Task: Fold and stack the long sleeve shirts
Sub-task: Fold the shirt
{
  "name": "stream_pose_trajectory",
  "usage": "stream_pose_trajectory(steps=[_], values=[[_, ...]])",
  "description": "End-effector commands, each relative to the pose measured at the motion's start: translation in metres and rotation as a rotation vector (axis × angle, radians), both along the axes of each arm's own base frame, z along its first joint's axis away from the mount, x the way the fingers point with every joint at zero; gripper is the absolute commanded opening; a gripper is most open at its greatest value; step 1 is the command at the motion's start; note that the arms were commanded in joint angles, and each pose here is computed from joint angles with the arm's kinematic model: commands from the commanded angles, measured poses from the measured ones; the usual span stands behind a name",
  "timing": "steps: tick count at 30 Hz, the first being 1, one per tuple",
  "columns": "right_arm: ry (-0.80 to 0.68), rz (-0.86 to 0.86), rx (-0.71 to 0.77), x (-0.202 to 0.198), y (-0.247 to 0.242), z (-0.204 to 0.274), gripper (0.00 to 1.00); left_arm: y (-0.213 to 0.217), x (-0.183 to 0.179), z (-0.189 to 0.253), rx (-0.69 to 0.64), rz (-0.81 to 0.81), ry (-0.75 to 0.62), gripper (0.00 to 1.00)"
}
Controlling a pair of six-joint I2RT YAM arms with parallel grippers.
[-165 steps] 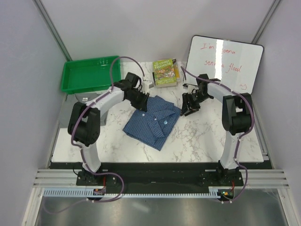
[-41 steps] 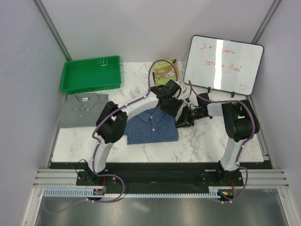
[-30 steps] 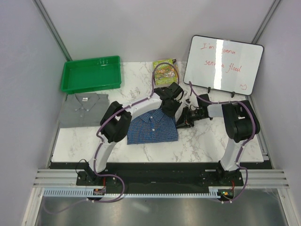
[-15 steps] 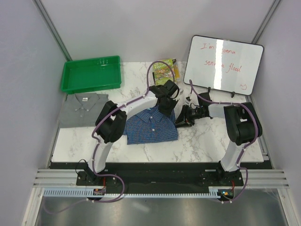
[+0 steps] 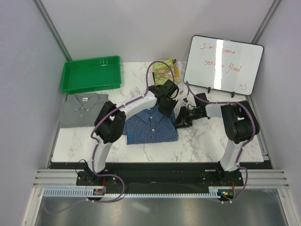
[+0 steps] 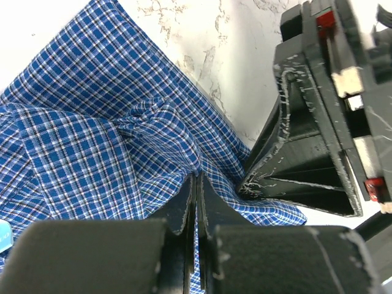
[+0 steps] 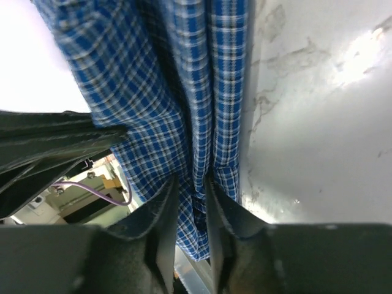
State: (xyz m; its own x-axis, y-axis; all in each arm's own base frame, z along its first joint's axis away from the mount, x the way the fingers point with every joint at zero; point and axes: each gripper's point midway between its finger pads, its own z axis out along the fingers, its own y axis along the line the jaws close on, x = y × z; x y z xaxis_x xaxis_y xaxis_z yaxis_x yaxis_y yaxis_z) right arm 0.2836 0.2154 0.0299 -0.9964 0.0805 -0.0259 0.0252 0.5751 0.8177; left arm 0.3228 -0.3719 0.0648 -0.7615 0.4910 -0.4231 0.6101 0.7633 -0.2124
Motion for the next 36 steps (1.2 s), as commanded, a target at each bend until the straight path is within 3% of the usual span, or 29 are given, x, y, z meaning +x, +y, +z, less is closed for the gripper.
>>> stream_pose_trajectory(steps=[1,4,12,14,15,17,18,19,23,26,34,36], values=[[0.010,0.005,0.031,0.006,0.007,0.003,0.34,-0.003,-0.001,0.028,-0.059,0.022,-0.016,0.02],[0.018,0.004,0.012,0.005,0.004,-0.001,0.39,-0.004,0.000,0.029,-0.066,0.026,-0.017,0.02],[0.048,0.016,-0.004,0.001,0.004,-0.006,0.40,0.000,0.000,0.032,-0.066,0.035,-0.021,0.02],[0.033,0.036,0.023,0.000,0.006,-0.001,0.32,0.001,-0.002,0.029,-0.062,0.032,-0.015,0.02],[0.025,0.038,0.030,0.002,0.007,0.002,0.23,0.001,-0.002,0.029,-0.059,0.034,-0.018,0.02],[-0.005,0.049,0.055,0.006,0.010,0.014,0.13,0.003,-0.002,0.026,-0.052,0.036,-0.011,0.02],[-0.022,0.048,0.057,0.008,0.010,0.018,0.02,0.004,-0.002,0.026,-0.052,0.038,-0.013,0.02],[-0.048,0.048,0.063,0.011,0.011,0.028,0.00,0.004,-0.001,0.026,-0.052,0.039,-0.015,0.02],[-0.124,0.054,0.070,0.017,0.009,0.053,0.00,0.008,0.000,0.023,-0.043,0.046,-0.017,0.02],[-0.100,0.088,0.022,0.007,-0.003,0.053,0.00,0.010,0.000,0.024,-0.037,0.051,-0.027,0.02],[0.013,0.118,-0.154,-0.004,-0.028,-0.017,0.00,0.011,0.003,0.026,-0.040,0.067,-0.038,0.03],[0.045,0.122,-0.163,-0.003,-0.029,-0.025,0.00,0.009,0.002,0.031,-0.057,0.056,-0.036,0.10]])
